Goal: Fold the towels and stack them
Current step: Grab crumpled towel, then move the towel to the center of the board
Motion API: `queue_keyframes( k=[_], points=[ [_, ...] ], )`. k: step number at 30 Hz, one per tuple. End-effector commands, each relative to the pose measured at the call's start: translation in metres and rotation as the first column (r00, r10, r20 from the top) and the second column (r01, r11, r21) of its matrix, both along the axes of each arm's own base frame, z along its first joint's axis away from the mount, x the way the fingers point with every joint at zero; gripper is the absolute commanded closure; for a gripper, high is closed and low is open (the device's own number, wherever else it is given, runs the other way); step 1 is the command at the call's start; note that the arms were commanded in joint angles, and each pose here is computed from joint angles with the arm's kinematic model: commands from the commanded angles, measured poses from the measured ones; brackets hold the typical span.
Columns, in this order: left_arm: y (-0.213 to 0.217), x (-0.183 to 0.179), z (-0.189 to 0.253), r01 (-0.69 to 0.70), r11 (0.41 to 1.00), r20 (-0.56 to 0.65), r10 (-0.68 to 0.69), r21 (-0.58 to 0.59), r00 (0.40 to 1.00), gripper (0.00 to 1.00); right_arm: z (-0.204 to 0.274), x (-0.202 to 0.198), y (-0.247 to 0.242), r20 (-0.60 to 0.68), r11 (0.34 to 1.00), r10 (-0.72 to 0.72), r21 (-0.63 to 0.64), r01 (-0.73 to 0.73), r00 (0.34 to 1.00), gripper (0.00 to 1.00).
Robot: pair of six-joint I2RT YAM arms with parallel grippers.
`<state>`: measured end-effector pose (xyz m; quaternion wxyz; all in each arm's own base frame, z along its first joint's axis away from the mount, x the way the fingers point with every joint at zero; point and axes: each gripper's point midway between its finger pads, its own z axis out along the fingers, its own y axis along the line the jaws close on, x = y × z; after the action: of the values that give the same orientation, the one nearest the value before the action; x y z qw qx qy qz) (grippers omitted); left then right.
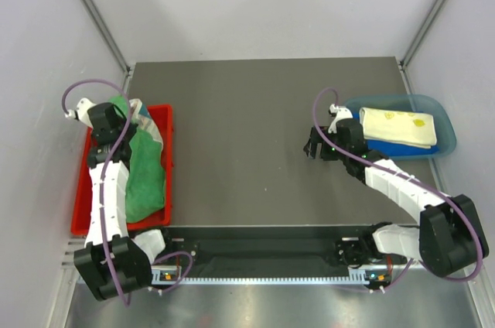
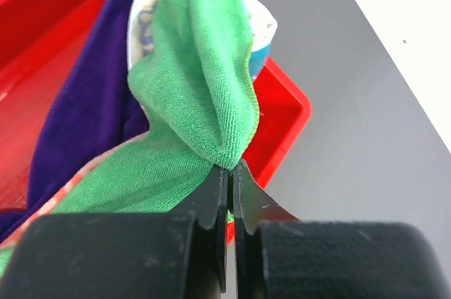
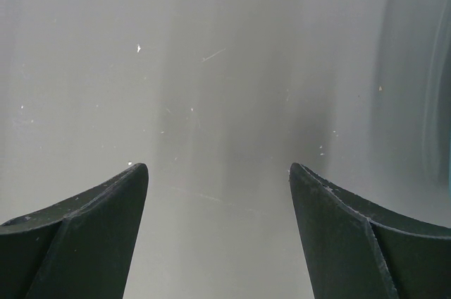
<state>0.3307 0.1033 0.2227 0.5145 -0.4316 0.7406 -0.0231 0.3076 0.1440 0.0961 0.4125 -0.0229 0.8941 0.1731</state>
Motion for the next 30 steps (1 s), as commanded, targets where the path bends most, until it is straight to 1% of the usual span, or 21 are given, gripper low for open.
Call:
queue_keyframes(
  k=[1,5,7,11,13,14,16,17,18,20,21,22,23,25,26,27,28,29,30],
  points=[
    [-0.012,0.01,0.041,0.101,0.994,0.11,-0.104,0.034,0.988,1.0,0.023,0.005,0.011,0.079,0.999,0.022,0.04,-0.026,0.997,0.19],
    [-0.024,0.01,0.064,0.165,0.985,0.146,-0.169,0.042,0.975,1.0,0.028,0.005,0.014,0.088,0.998,0.033,0.057,-0.038,0.996,0.19],
    [-0.036,0.009,0.072,0.232,0.972,0.16,-0.234,0.033,0.959,1.0,0.028,0.004,0.015,0.088,0.997,0.04,0.064,-0.045,0.995,0.19],
    [-0.064,0.009,0.104,0.358,0.933,0.221,-0.357,0.037,0.908,1.0,0.03,0.003,0.016,0.091,0.996,0.042,0.069,-0.049,0.995,0.19],
    [-0.081,0.008,0.111,0.416,0.908,0.21,-0.418,0.055,0.884,1.0,0.031,0.003,0.015,0.096,0.997,0.04,0.067,-0.047,0.995,0.19],
    [-0.097,0.009,0.124,0.458,0.886,0.227,-0.462,0.073,0.857,1.0,0.032,0.002,0.015,0.098,0.997,0.039,0.067,-0.046,0.994,0.19],
    [-0.114,0.008,0.138,0.506,0.858,0.235,-0.513,0.092,0.826,1.0,0.032,0.002,0.013,0.098,0.997,0.033,0.063,-0.039,0.995,0.19],
    [-0.125,0.01,0.139,0.531,0.842,0.229,-0.537,0.094,0.812,1.0,0.032,0.002,0.013,0.098,0.997,0.031,0.063,-0.037,0.995,0.19],
    [-0.151,0.009,0.141,0.589,0.802,0.228,-0.594,0.099,0.771,1.0,0.032,0.002,0.012,0.097,0.998,0.028,0.06,-0.034,0.995,0.19],
    [-0.174,0.012,0.143,0.618,0.777,0.215,-0.627,0.115,0.749,1.0,0.032,0.003,0.011,0.097,0.998,0.024,0.057,-0.03,0.995,0.19],
    [-0.2,0.009,0.141,0.669,0.735,0.21,-0.676,0.114,0.707,1.0,0.033,0.004,0.01,0.099,0.998,0.016,0.054,-0.021,0.995,0.19],
    [-0.21,0.01,0.141,0.682,0.722,0.21,-0.689,0.114,0.694,1.0,0.033,0.004,0.01,0.101,0.998,0.015,0.051,-0.02,0.995,0.19],
    [-0.233,0.01,0.137,0.722,0.684,0.206,-0.726,0.109,0.656,1.0,0.033,0.004,0.008,0.103,0.999,0.008,0.049,-0.013,0.995,0.19],
    [-0.254,0.011,0.131,0.747,0.657,0.206,-0.749,0.103,0.63,1.0,0.033,0.005,0.006,0.103,0.999,-0.003,0.042,-0.001,0.995,0.19],
    [-0.278,0.008,0.124,0.782,0.614,0.189,-0.784,0.1,0.591,1.0,0.033,0.005,0.005,0.101,0.999,-0.007,0.042,0.003,0.995,0.18],
    [-0.289,0.007,0.122,0.794,0.599,0.184,-0.796,0.103,0.576,1.0,0.033,0.005,0.004,0.102,0.999,-0.012,0.039,0.008,0.995,0.18],
    [-0.297,0.008,0.116,0.794,0.599,0.172,-0.797,0.107,0.578,1.0,0.034,0.006,0.003,0.105,0.999,-0.017,0.037,0.014,0.994,0.18],
    [-0.309,0.009,0.105,0.809,0.581,0.155,-0.811,0.095,0.564,1.0,0.035,0.006,0.004,0.106,0.999,-0.018,0.038,0.014,0.994,0.18],
    [-0.33,0.003,0.101,0.836,0.541,0.158,-0.837,0.093,0.524,1.0,0.034,0.007,-0.001,0.103,0.999,-0.044,0.026,0.042,0.994,0.18]
  ],
)
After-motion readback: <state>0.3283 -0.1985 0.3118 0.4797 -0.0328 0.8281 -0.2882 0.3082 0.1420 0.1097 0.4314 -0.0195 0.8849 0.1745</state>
